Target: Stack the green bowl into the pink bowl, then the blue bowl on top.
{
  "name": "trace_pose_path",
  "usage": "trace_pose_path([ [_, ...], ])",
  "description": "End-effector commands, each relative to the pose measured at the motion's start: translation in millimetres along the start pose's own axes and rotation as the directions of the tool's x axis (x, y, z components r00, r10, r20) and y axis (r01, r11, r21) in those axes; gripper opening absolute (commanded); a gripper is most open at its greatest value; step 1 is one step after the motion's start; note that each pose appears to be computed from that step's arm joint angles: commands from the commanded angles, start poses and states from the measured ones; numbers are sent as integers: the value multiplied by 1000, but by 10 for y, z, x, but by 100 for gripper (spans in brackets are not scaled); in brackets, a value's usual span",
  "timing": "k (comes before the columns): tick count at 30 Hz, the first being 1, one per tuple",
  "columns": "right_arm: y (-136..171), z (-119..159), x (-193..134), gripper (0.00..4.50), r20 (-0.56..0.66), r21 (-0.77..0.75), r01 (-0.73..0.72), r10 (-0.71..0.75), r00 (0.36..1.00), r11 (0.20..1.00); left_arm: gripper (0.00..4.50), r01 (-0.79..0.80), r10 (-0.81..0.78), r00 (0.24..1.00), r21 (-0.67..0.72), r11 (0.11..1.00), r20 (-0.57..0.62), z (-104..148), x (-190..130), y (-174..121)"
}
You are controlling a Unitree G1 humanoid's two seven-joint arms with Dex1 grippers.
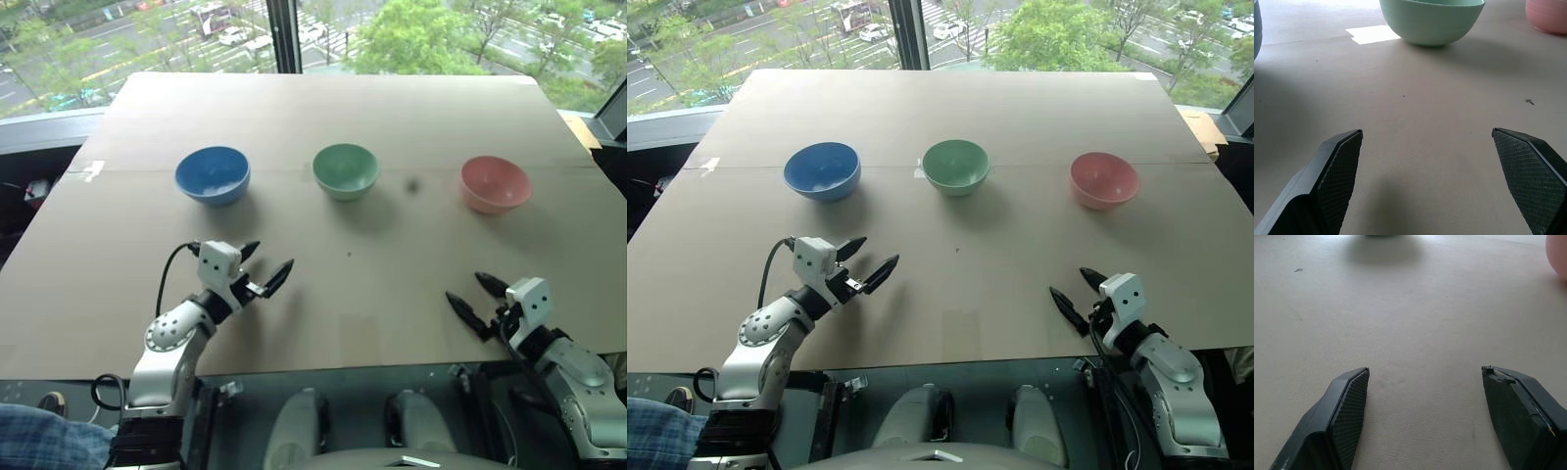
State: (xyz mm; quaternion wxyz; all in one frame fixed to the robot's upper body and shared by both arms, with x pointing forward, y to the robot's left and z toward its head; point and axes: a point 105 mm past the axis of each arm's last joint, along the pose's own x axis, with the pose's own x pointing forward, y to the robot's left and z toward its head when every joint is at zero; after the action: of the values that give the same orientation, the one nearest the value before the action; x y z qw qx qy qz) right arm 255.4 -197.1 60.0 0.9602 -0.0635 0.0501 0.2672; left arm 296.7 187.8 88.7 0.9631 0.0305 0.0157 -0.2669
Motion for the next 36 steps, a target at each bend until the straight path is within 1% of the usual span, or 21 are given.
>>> trace_pose_path([
  [1, -49, 134, 3, 386, 28, -43, 10, -9, 1000, 999, 450, 25, -25, 999, 10, 1000, 46, 131, 29, -60],
  [4, -94, 173, 70, 386, -12, -57, 28, -29, 999, 998, 450, 38, -38, 998, 0, 999, 49, 130, 39, -92],
  [6, -120, 273, 133, 386, -31, -71, 18, -21, 999, 997, 450, 56, -56, 996, -12, 998, 64, 174, 60, -139],
  [8, -187, 443, 192, 386, -39, -98, 13, -17, 999, 995, 450, 79, -77, 994, -19, 997, 77, 230, 80, -191],
  [11, -334, 830, 244, 386, -6, -279, 5, -7, 1000, 960, 450, 123, -120, 989, -32, 992, 92, 314, 101, -289],
  [14, -477, 1126, 302, 386, -1, -367, 10, -11, 1000, 930, 450, 167, -163, 981, -33, 985, 106, 392, 120, -374],
  [17, -576, 1311, 360, 386, -17, -427, 3, -11, 1000, 904, 450, 217, -214, 970, -20, 976, 117, 480, 143, -478],
  [19, -658, 1385, 413, 386, -47, -452, -6, -17, 999, 892, 450, 261, -260, 959, 4, 965, 114, 534, 157, -558],
  [22, -788, 1386, 524, 386, -117, -461, -37, -20, 993, 887, 450, 347, -351, 932, 53, 936, 94, 617, 168, -707],
  [24, -904, 1366, 619, 386, -169, -480, -51, -35, 985, 876, 450, 400, -408, 910, 111, 910, 73, 677, 164, -784],
  [29, -1092, 1281, 832, 386, -262, -466, -89, -41, 964, 880, 450, 447, -459, 888, 168, 879, 36, 742, 177, -817],
  [32, -1220, 1097, 947, 386, -354, -428, -107, -58, 934, 897, 450, 469, -479, 878, 195, 862, 6, 742, 175, -819],
  [36, -1352, 956, 1056, 386, -415, -429, -108, -90, 905, 897, 450, 486, -497, 868, 202, 850, 1, 755, 146, -825],
])
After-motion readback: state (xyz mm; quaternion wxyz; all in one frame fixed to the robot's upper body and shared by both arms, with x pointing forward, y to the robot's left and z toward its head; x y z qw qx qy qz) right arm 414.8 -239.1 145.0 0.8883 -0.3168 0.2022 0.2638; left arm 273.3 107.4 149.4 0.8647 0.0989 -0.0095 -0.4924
